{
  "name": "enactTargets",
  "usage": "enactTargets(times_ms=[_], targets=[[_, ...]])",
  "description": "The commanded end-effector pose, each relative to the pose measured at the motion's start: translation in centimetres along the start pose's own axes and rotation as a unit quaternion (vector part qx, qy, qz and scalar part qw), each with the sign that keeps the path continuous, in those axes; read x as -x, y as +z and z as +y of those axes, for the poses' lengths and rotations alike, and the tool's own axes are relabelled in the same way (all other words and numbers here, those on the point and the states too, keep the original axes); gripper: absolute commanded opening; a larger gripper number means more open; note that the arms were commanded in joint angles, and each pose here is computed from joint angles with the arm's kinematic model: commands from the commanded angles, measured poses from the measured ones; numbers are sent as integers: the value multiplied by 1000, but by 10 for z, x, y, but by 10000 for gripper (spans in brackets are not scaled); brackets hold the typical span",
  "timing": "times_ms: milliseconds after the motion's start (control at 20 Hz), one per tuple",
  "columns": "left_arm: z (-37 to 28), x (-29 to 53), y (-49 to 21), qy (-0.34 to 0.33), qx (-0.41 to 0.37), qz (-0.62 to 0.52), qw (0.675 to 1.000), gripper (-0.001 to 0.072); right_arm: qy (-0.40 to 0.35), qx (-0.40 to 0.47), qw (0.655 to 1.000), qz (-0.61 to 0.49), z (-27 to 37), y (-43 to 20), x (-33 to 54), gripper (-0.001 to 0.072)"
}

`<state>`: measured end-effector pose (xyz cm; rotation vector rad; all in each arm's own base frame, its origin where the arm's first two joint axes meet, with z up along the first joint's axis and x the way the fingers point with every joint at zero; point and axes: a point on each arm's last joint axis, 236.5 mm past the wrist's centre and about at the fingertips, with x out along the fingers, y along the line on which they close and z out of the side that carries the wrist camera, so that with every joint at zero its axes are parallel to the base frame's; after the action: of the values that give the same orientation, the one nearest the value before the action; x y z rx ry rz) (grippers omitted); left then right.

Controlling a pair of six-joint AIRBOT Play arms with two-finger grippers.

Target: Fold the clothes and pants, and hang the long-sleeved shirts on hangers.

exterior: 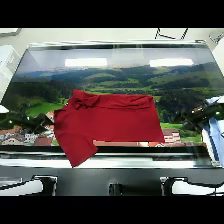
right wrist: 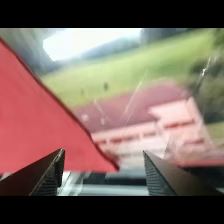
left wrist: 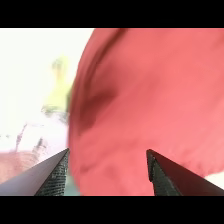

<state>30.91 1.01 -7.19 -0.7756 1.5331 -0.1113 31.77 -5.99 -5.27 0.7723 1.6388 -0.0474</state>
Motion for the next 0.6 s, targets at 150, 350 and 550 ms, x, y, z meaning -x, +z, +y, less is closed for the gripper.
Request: enactTargets(times_ms=[150,350,550], targets=[[16,-40,-37,-6,1,41,999,434,18,-17,999,46,-2,-28,-16,547],[2,-54,-34,-4,-18,34,999,419,17,-17,999,46,-2,-28,-16,546],[-8,-62,-40,0,-35,47,998,23,3,-20,999,51,-12,-32,-25,545]])
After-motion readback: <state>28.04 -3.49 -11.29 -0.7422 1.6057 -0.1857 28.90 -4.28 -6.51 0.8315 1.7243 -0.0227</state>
